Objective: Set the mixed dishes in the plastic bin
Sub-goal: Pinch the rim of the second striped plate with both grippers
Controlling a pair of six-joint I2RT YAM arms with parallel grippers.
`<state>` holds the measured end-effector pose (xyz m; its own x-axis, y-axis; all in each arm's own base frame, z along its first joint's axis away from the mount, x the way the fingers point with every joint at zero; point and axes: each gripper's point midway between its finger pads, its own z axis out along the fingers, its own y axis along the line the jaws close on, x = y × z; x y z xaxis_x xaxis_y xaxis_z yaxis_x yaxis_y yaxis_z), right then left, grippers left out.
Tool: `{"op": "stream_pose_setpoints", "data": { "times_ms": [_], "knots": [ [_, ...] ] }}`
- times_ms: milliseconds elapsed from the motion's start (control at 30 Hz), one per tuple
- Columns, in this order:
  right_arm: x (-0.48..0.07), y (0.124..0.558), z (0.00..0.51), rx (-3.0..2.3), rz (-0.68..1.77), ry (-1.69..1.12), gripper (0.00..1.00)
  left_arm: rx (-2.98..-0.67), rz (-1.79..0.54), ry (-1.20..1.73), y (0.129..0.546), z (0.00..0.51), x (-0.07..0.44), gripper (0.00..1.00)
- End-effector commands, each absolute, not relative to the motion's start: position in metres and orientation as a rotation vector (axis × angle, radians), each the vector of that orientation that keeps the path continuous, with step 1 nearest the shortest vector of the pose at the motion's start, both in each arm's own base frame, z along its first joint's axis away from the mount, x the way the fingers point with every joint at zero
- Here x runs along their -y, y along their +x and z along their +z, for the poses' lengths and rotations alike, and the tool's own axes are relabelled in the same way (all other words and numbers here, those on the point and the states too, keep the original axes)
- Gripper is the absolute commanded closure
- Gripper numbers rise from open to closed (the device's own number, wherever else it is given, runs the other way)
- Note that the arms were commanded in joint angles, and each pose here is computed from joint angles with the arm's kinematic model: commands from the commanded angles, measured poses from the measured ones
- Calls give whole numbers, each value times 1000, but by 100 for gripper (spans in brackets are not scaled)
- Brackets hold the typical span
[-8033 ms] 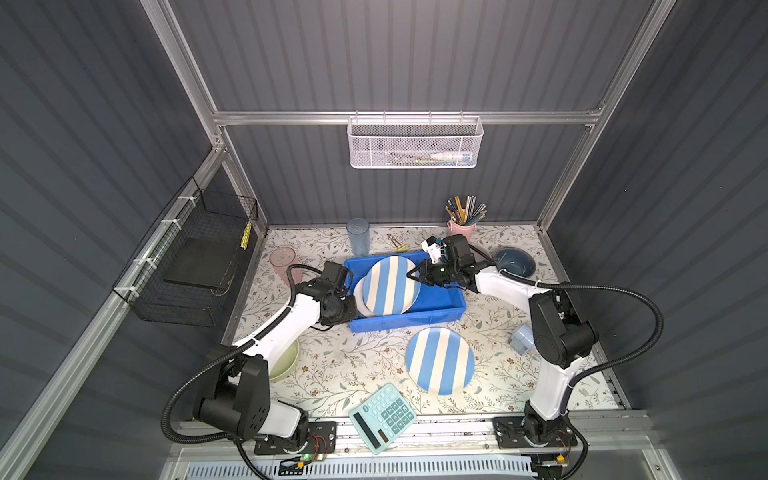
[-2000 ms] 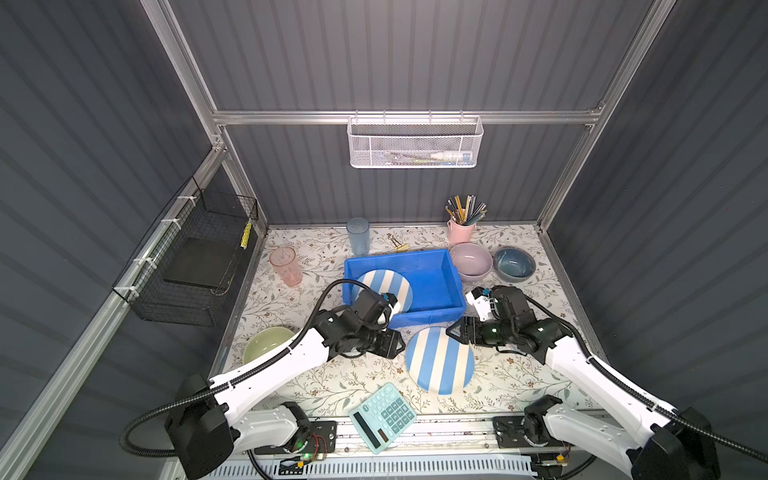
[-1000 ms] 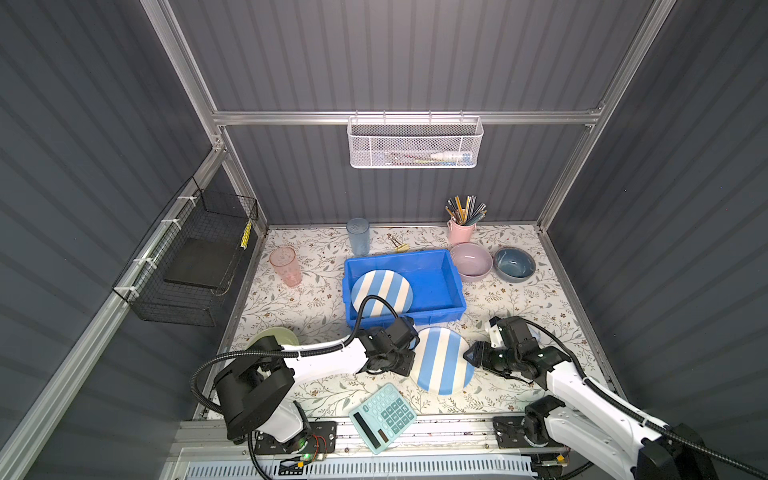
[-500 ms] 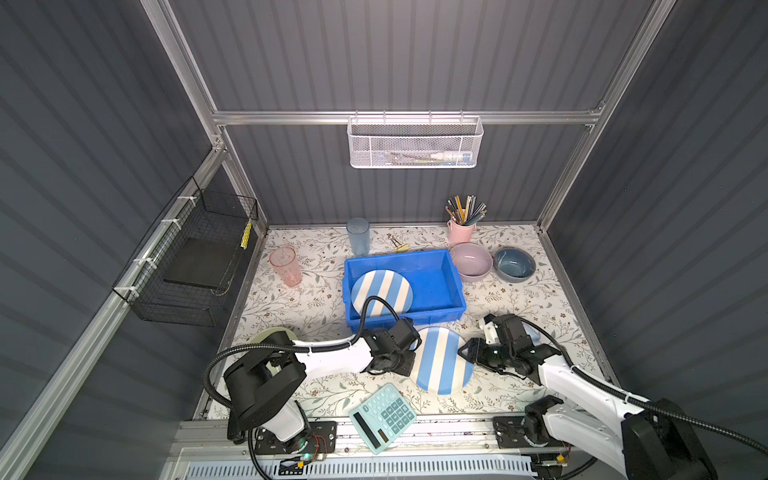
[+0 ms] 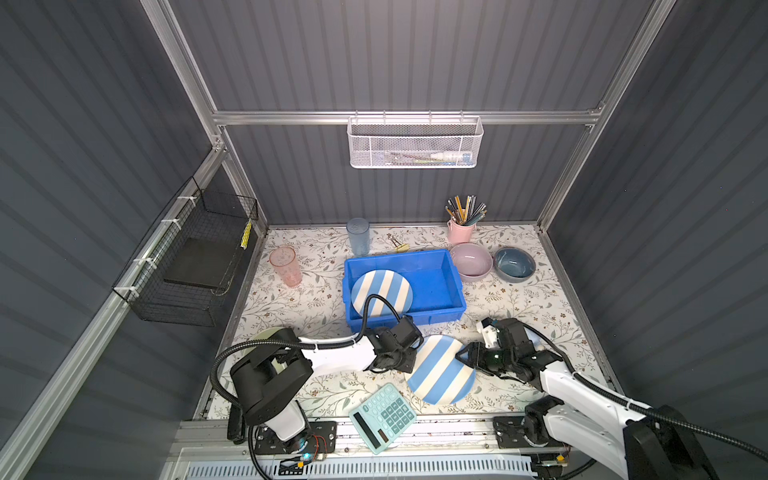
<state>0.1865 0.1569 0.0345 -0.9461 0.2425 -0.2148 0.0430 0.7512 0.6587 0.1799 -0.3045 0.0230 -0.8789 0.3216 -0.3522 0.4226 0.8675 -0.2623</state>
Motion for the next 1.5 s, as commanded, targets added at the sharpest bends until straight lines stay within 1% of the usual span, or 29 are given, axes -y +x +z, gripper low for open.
{"op": "stream_pose_setpoints", "data": {
  "times_ms": [0,533,800,1033,1167,1333,1467],
  "knots": [
    [-158,182,39,-2658,1029,219,53,-2821,-384,551,171,5,289,85],
    [-162,186,49,-2630,1075,196,84,-2814,-377,552,174,7,292,85],
    [-158,189,59,-2631,1042,160,95,-2781,-377,573,181,30,298,84],
    [-156,189,71,-2625,1031,136,99,-2741,-392,582,185,64,301,80],
    [-155,188,80,-2608,1042,128,100,-2716,-392,587,187,85,299,75],
    [-156,185,94,-2594,1055,84,100,-2678,-241,589,197,111,276,59],
    [-157,185,110,-2576,1057,44,100,-2682,-204,534,209,131,254,52]
  ]
}}
